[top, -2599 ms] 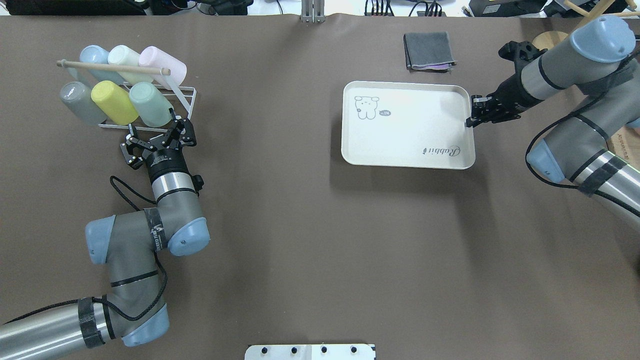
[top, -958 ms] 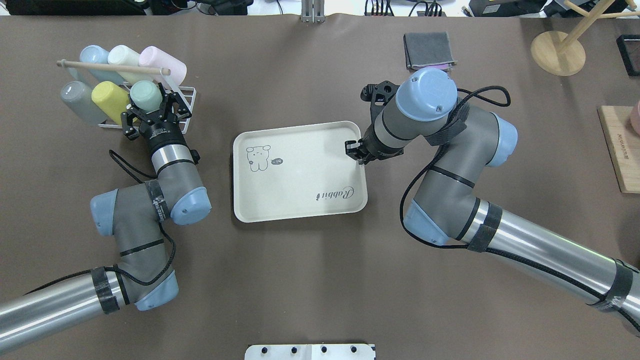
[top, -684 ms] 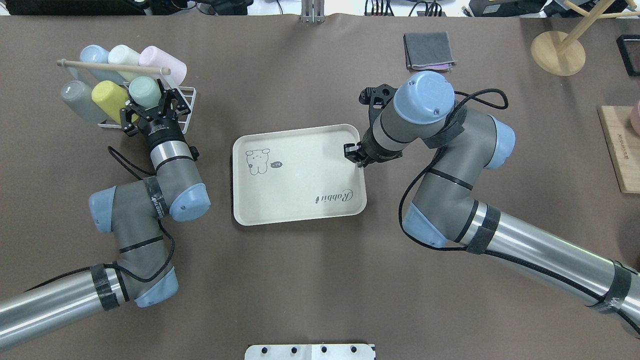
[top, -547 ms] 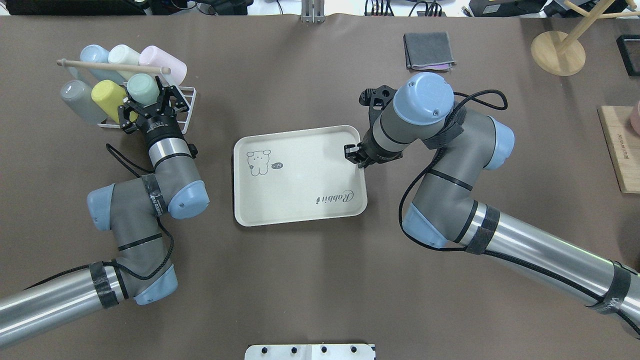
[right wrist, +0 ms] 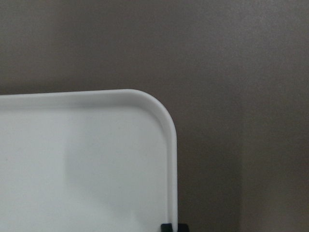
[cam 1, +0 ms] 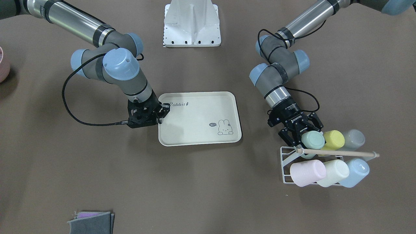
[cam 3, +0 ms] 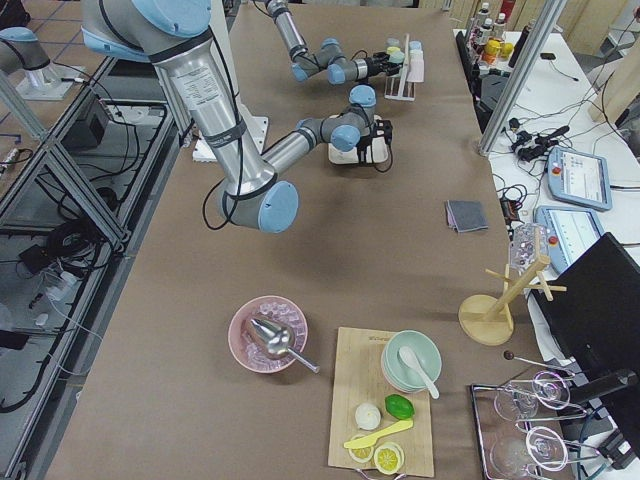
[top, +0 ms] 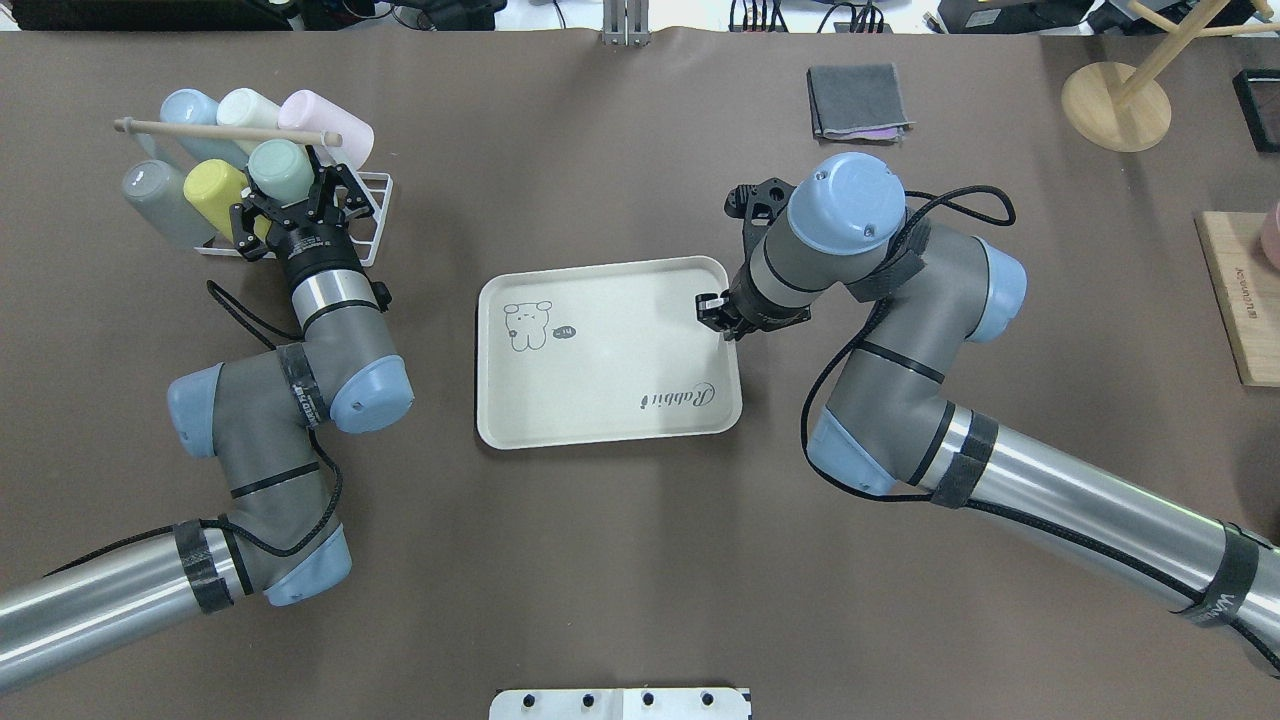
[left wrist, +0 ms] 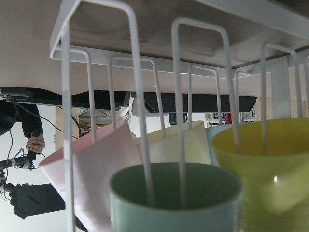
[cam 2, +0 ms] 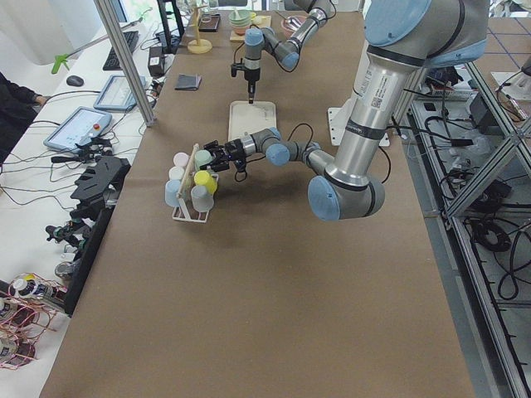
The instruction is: Pick up and place green cup on tray
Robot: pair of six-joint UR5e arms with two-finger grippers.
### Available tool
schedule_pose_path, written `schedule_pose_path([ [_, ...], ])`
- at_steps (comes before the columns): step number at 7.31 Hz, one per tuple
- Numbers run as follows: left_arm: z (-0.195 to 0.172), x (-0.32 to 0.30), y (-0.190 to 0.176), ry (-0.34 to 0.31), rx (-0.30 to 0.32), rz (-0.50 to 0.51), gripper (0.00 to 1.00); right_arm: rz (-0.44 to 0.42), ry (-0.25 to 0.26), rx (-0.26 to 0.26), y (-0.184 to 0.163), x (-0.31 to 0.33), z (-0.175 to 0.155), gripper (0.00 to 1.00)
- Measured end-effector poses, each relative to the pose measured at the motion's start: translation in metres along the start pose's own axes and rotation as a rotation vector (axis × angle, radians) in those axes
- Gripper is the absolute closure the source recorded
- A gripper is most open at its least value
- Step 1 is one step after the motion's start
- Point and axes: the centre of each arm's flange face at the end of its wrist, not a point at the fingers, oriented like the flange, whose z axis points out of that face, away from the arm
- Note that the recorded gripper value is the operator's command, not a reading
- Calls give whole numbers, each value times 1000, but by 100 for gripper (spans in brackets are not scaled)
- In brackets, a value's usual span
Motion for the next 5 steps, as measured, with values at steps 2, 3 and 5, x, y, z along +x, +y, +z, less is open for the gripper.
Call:
schedule_pose_path([
  [2,-4,0,-2,-6,1,1,84,5,4,-3,1,4,3,100],
  [3,-8,-1,-3,-13,-3,2,84,6,6,-6,3,5,4,100],
  [5,-16,-3,-4,-28,-9,2,84,5,11,-12,7,7,9,94],
])
